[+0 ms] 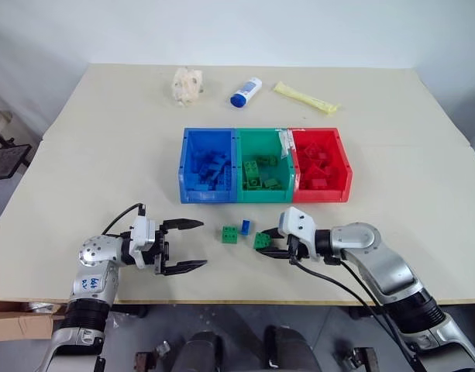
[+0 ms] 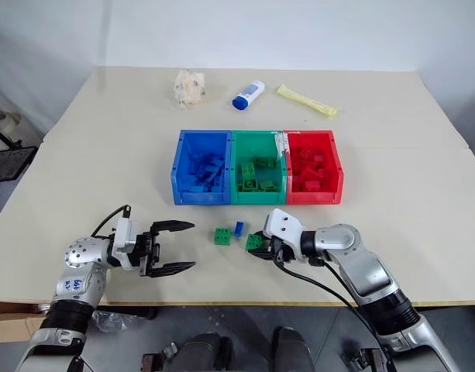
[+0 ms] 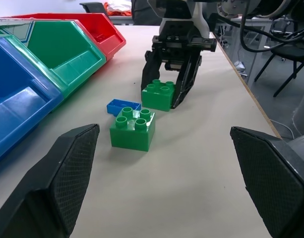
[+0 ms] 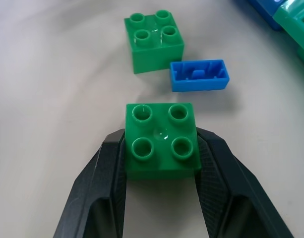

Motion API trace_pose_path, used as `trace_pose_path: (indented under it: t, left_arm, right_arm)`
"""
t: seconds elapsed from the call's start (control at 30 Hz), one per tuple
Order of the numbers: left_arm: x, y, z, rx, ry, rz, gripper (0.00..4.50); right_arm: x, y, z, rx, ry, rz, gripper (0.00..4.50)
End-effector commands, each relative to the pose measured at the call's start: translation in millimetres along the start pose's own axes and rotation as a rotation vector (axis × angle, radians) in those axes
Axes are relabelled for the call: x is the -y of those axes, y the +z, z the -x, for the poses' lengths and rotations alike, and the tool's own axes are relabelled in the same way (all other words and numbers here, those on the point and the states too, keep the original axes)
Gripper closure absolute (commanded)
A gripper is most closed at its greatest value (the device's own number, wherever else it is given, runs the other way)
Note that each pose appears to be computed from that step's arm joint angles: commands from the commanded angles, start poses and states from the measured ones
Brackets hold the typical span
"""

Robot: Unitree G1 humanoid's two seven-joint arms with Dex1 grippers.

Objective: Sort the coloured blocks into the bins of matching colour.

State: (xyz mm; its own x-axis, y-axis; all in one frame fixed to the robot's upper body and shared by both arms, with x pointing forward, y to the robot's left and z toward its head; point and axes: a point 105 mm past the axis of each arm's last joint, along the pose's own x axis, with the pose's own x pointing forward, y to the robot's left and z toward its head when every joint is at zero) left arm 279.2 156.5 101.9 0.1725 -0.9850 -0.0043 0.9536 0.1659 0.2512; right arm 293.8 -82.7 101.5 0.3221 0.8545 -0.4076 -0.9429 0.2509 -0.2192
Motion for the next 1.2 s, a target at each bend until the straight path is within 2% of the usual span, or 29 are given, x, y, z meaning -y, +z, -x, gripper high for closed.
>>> trace_pose_path:
  t: [0.03, 0.2, 0.33, 0.43, 0.63, 0.8, 0.97, 1.2]
  left_arm:
    - [-1, 6, -2, 0.014, -0.007, -0.024, 0.00]
    - [-3, 6, -3, 0.016, -0.012, -0.025, 0.00]
    - [-5, 6, -5, 0.018, -0.018, -0.027, 0.00]
    - [-6, 6, -8, 0.022, -0.024, -0.031, 0.00]
    - [-7, 7, -8, 0.024, -0.029, -0.034, 0.00]
    - [-6, 7, -7, 0.023, -0.034, -0.036, 0.00]
    - [-9, 11, -5, 0.010, 0.002, -0.057, 0.00]
    - [-18, 19, 19, -0.058, 0.231, -0.113, 0.00]
  right_arm:
    - [28, 44, 16, 0.127, -0.122, 0.079, 3.02]
    - [79, 86, 34, 0.231, -0.301, 0.145, 3.02]
    - [118, 91, 41, 0.207, -0.456, 0.162, 3.02]
    - [125, 90, 40, 0.195, -0.457, 0.187, 2.02]
    - [120, 92, 49, 0.210, -0.442, 0.214, 0.06]
    - [100, 91, 62, 0.224, -0.360, 0.217, 0.02]
    - [48, 73, 80, 0.233, -0.101, 0.158, 0.02]
    - [22, 22, 115, 0.106, 0.049, 0.055, 0.02]
